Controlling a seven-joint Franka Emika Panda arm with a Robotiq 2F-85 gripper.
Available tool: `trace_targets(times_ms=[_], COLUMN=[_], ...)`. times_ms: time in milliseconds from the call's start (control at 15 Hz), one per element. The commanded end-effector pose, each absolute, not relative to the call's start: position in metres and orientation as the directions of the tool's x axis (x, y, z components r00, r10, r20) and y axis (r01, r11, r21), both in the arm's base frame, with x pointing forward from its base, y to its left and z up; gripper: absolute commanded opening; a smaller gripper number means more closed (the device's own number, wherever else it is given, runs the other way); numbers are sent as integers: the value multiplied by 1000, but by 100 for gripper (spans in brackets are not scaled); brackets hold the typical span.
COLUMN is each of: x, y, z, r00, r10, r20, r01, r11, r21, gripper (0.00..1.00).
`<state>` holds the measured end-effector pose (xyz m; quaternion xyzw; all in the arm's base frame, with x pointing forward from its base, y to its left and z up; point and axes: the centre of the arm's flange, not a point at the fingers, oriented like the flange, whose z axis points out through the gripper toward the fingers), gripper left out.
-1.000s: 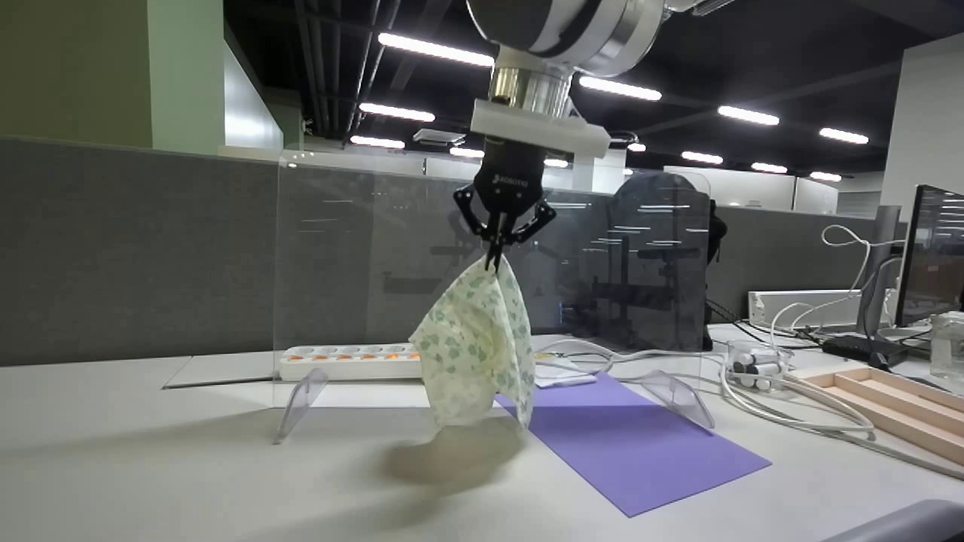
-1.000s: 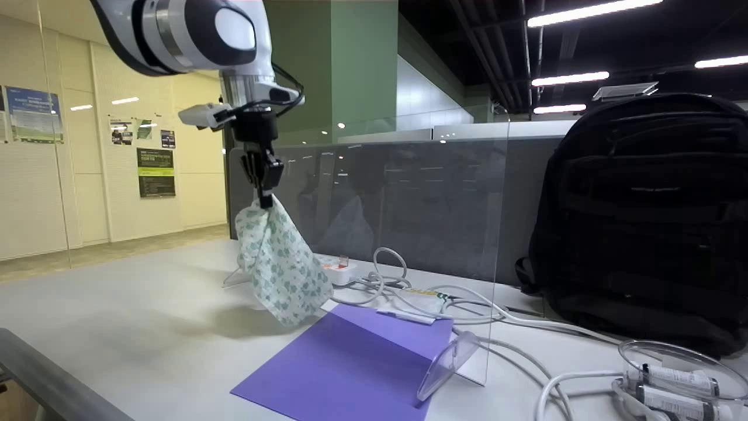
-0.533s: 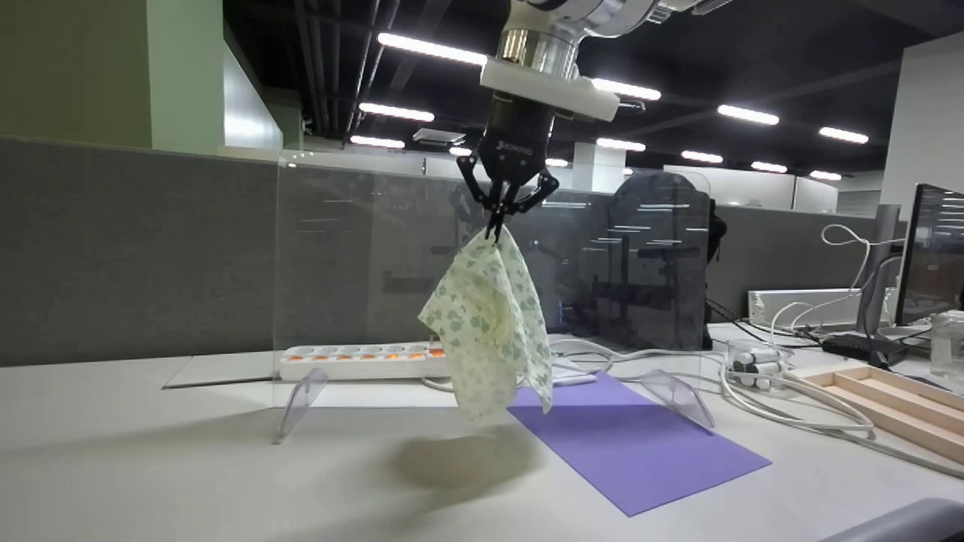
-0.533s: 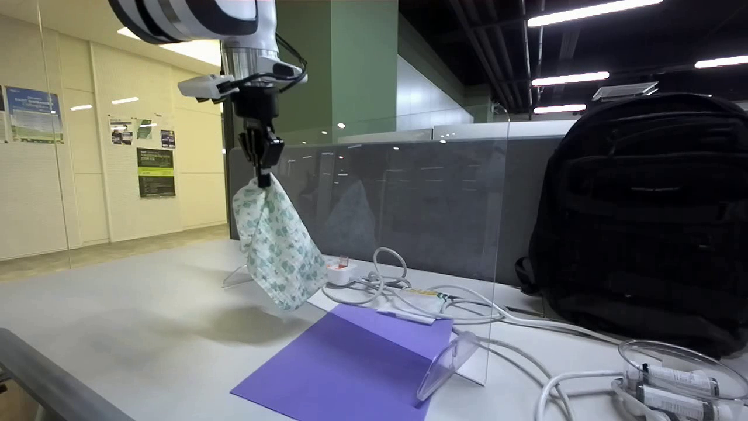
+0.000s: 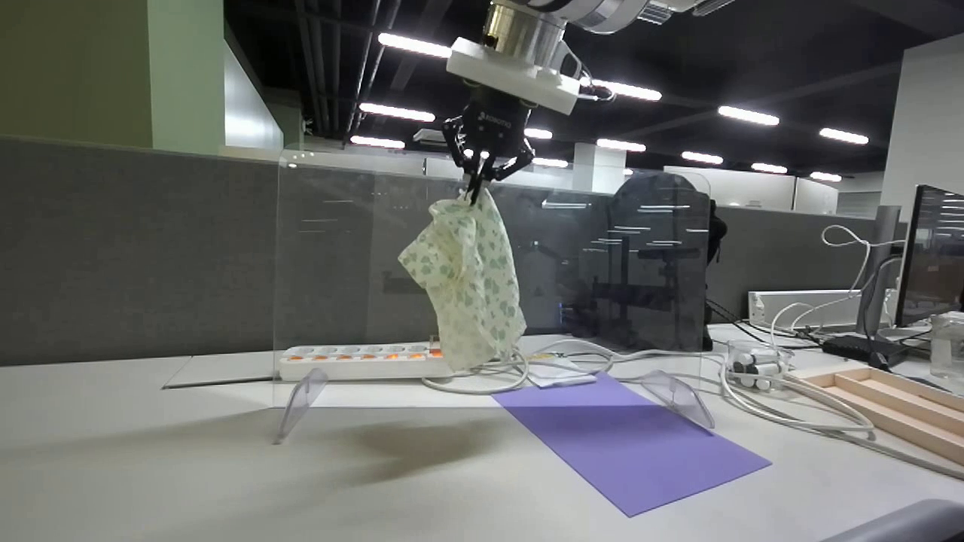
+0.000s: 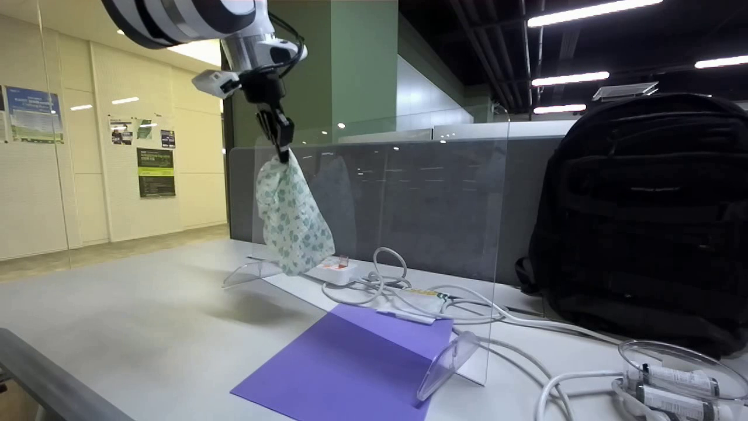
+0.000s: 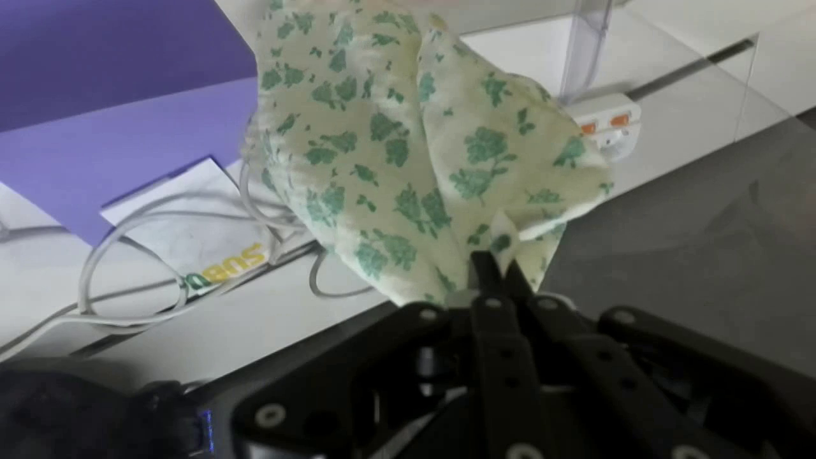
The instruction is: Hang the white cloth in the glass panel
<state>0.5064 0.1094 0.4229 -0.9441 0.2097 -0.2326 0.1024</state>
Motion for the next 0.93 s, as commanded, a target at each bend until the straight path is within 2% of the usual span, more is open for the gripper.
trace_targets(times_ms=[0, 533, 867], x=[531, 558, 574], y=[118, 106, 90], z=[459, 540, 551], r00=[684, 451, 330], r10=[-550, -697, -745], r20=[479, 557, 580], r01=[-423, -497, -549], r11=[-834, -715, -651], r21=[-354, -493, -525], gripper=[0, 0, 0])
